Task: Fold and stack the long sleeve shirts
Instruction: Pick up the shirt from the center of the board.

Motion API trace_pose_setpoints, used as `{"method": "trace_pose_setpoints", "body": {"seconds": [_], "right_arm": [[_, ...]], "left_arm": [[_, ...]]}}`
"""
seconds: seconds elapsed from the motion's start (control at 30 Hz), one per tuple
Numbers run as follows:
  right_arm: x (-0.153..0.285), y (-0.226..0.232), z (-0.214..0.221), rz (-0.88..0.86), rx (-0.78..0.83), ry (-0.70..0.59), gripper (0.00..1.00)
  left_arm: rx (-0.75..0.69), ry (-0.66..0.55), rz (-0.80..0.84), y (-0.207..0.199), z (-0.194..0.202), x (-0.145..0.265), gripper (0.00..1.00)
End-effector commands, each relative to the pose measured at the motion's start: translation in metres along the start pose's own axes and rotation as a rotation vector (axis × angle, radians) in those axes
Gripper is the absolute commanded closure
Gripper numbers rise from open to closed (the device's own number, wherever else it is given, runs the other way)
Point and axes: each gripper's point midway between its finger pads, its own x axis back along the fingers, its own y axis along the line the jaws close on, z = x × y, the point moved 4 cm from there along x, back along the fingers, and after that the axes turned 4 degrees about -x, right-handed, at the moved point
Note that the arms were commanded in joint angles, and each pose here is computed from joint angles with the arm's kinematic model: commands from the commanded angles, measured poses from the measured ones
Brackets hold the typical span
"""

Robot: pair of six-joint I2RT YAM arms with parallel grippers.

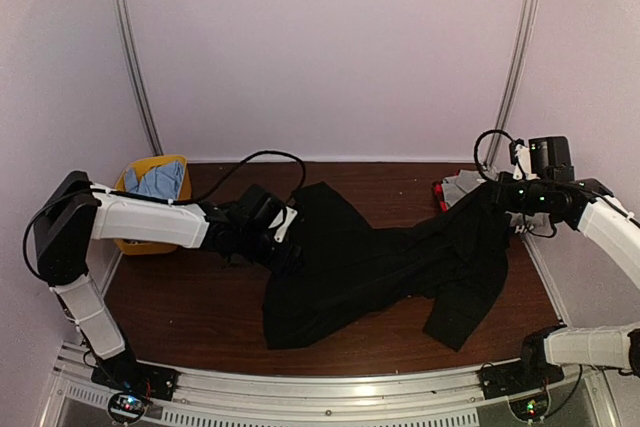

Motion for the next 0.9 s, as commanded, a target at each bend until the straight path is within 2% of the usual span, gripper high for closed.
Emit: {"method": "trace_pose_setpoints", "body": {"seconds": [0.0,0.43,0.87], "right_arm": [[0.000,-0.001,-0.001,-0.009,0.005,-0.012,1.00],[0.001,-0.001,0.001,-0.011,0.005,-0.010,1.00],[0.000,-0.001,0.004,-0.015,0.006,0.000,1.00]], "left_arm": [[-0.017,0.013,0.105,-0.014,-0.007,-0.017,0.34],[0.038,0.079,0.184,-0.016,0.007,-0.049,0.41],[0.036,0.032,0.195,-0.016,-0.006,-0.051,0.72]]}}
